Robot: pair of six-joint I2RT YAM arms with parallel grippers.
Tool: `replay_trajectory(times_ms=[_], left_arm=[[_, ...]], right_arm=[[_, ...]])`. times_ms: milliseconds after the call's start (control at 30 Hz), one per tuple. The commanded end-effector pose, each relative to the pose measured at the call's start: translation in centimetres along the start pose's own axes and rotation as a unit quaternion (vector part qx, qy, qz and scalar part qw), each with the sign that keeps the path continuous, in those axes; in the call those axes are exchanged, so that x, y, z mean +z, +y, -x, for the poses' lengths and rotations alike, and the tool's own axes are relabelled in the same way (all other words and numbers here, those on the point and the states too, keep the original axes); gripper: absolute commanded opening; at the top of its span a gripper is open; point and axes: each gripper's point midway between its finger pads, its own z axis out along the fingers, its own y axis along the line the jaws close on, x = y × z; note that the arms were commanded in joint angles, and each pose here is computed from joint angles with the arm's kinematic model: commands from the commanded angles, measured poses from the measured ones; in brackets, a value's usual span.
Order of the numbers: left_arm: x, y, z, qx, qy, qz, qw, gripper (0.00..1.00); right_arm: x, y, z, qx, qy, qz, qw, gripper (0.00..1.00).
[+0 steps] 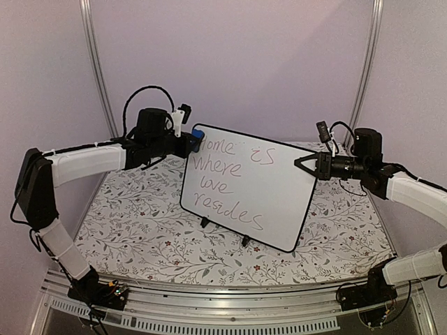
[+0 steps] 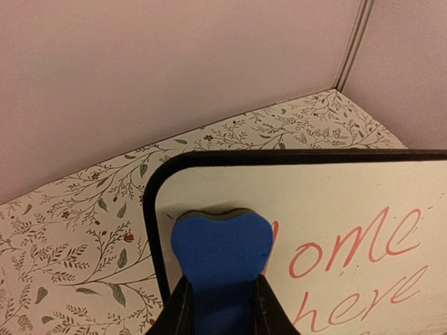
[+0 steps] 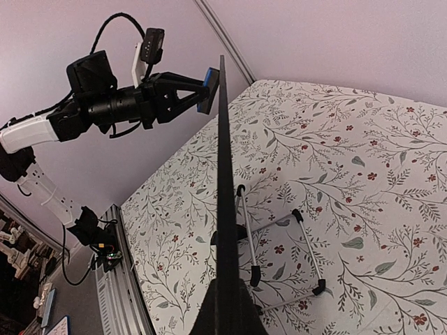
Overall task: Erase the whiteboard
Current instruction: Erase the whiteboard from the whiteboard stand.
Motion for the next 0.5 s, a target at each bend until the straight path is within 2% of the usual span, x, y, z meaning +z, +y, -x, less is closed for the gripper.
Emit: replay_trajectory(times_ms=[0,467], left_arm=[[0.4,0.0,0.4,-0.001,-0.003,0.008,1.0,0.01],[0.6,0.0,-1.5,-0.001,0.017,0.003,1.0,0.0]], right_arm=[[0.1,1.2,-0.9,-0.016,0.015,0.026,0.999,0.0],[0.1,1.2,-1.0,-0.017,0.016,0.027,0.999,0.0]])
